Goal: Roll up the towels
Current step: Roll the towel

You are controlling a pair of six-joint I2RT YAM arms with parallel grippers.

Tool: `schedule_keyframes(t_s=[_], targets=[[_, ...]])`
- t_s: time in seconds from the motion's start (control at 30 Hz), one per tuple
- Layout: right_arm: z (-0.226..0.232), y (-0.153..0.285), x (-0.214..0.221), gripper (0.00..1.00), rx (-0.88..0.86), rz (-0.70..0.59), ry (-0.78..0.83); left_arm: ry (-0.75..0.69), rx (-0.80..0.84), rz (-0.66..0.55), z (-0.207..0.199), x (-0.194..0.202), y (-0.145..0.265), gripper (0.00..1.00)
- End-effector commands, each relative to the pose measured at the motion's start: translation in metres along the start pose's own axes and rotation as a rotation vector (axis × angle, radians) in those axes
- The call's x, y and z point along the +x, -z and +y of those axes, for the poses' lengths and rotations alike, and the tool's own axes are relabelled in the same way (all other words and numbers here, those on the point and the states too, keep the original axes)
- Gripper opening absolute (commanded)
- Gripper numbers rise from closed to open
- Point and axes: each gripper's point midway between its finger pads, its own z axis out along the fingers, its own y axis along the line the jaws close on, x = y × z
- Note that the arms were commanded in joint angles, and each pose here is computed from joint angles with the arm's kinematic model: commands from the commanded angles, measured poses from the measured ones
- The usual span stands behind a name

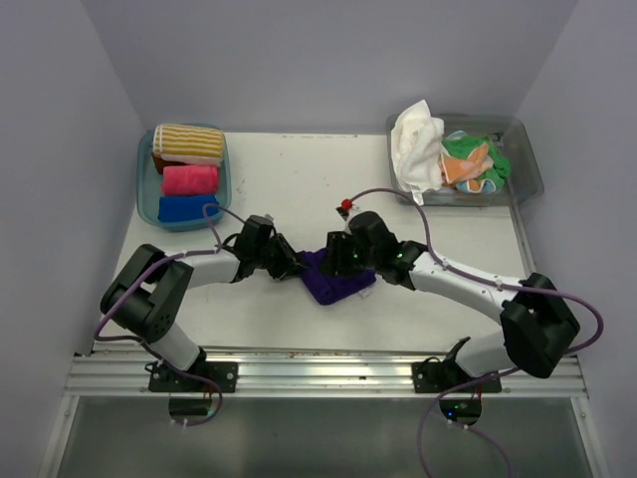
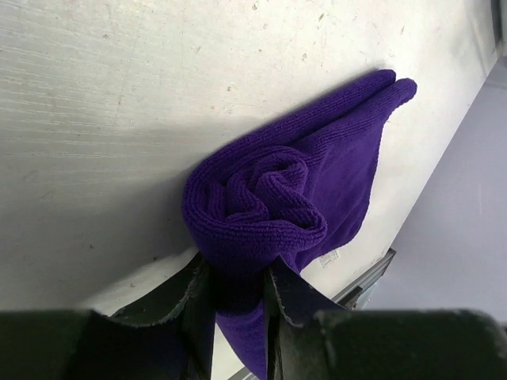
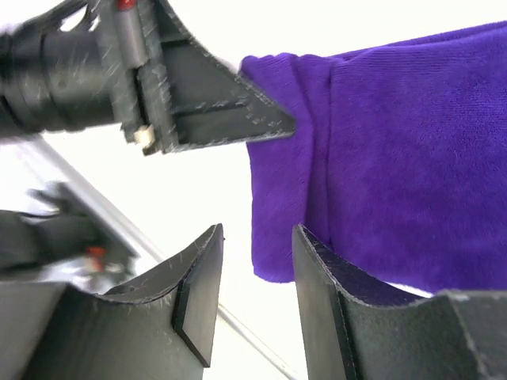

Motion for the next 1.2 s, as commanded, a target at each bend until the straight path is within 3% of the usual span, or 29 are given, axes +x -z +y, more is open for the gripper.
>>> schedule_keyframes(t_s=[0.0, 0.33, 0.83, 1.17], targets=[[-0.020, 0.024, 0.006, 0.44, 0.294, -0.017, 0.272, 0.030, -0.093, 0.011, 0.016, 0.004, 0.000, 0.15], [0.022, -0.003, 0.033, 0.43, 0.324, 0.047, 0.586, 0.029, -0.150, -0.012, 0.019, 0.000, 0.008, 0.15], [0.036, -0.024, 0.031, 0.42, 0.307, 0.047, 0.627, 0.023, -0.157, -0.007, 0.019, 0.000, 0.009, 0.15], [-0.005, -0.049, 0.066, 0.42, 0.369, 0.126, 0.591, 0.015, -0.168, -0.011, 0.019, 0.000, 0.011, 0.15]])
